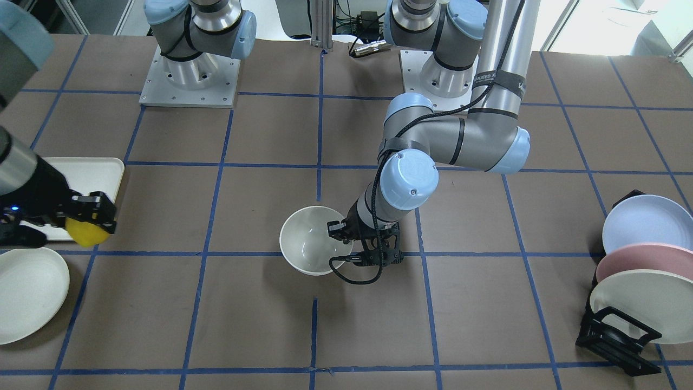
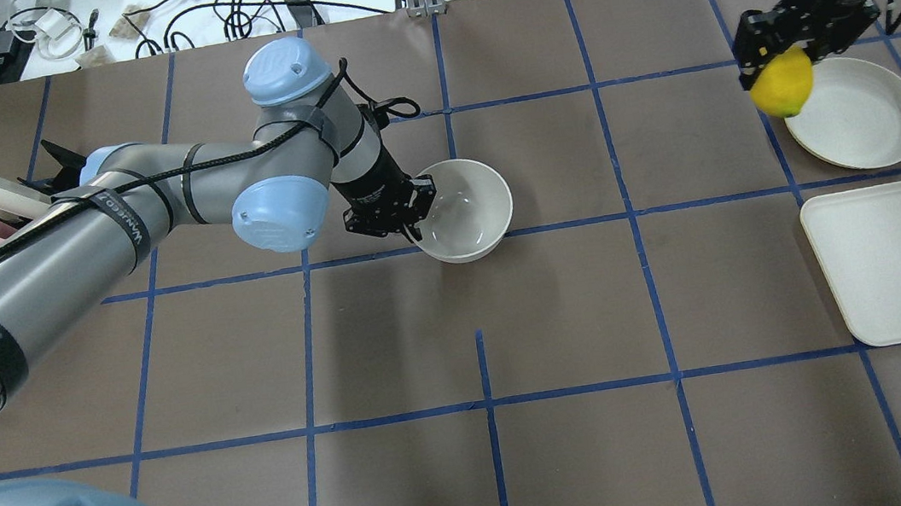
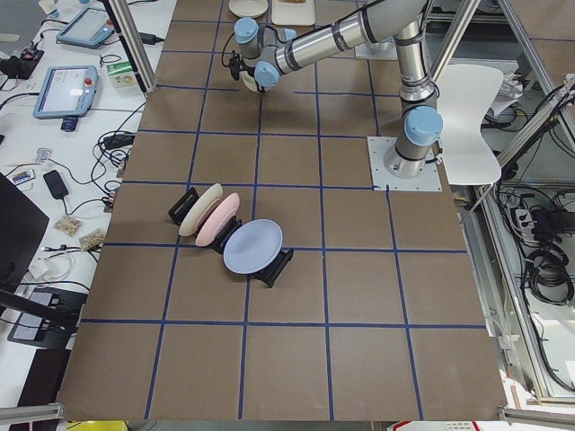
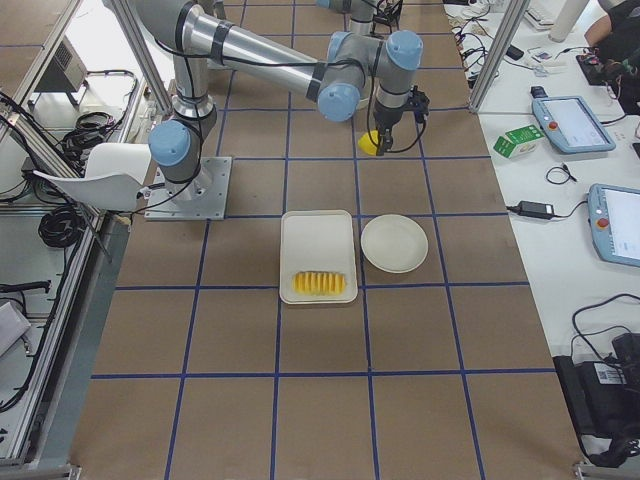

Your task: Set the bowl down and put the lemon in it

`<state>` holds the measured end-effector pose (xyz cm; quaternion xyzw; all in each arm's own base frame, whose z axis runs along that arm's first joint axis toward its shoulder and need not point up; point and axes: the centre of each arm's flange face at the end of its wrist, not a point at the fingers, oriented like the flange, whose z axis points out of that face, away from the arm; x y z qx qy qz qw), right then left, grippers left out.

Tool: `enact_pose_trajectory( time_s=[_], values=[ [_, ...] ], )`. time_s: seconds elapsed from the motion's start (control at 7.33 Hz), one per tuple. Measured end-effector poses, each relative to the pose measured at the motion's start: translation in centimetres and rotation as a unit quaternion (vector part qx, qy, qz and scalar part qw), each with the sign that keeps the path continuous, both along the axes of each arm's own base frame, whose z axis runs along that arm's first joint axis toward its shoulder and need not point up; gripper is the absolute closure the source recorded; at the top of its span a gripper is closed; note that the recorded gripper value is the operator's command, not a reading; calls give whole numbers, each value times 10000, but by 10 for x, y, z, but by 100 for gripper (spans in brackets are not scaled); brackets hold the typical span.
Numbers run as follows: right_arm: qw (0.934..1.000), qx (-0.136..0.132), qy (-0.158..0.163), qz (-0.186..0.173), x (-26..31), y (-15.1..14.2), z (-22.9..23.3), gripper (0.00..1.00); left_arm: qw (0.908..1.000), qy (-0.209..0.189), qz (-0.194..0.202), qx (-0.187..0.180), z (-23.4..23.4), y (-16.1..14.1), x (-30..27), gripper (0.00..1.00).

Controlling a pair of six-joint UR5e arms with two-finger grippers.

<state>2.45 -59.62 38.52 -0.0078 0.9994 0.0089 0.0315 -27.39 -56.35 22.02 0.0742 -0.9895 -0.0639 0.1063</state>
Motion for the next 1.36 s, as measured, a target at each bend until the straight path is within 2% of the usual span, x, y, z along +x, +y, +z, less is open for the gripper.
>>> enact_pose_trajectory(
  time_s=[0.14,0.27,0.41,0.55,0.68,0.95,1.36],
  values=[
    [10000,2,34,86,59,6,2,76,10000,-15,-24,-33,-1,-1,-1,48],
    [9999,7,39,146,111,15,1,76,10000,-26,-33,-88,0,-4,0,22],
    [9999,30,26,150,155,23,-5,75,9996,-109,-31,-241,4,-11,10,9],
    [9998,27,31,183,188,29,-11,74,9989,-233,-4,-419,12,-21,30,0],
    [9998,-1,27,177,214,34,-15,71,9981,-295,44,-535,23,-27,48,0],
    [9998,-97,-28,141,252,36,-31,69,9970,-333,-5,-696,68,-19,64,0],
    [9995,-209,-73,213,311,33,-87,69,9919,-742,-753,-699,169,11,111,0]
  ],
)
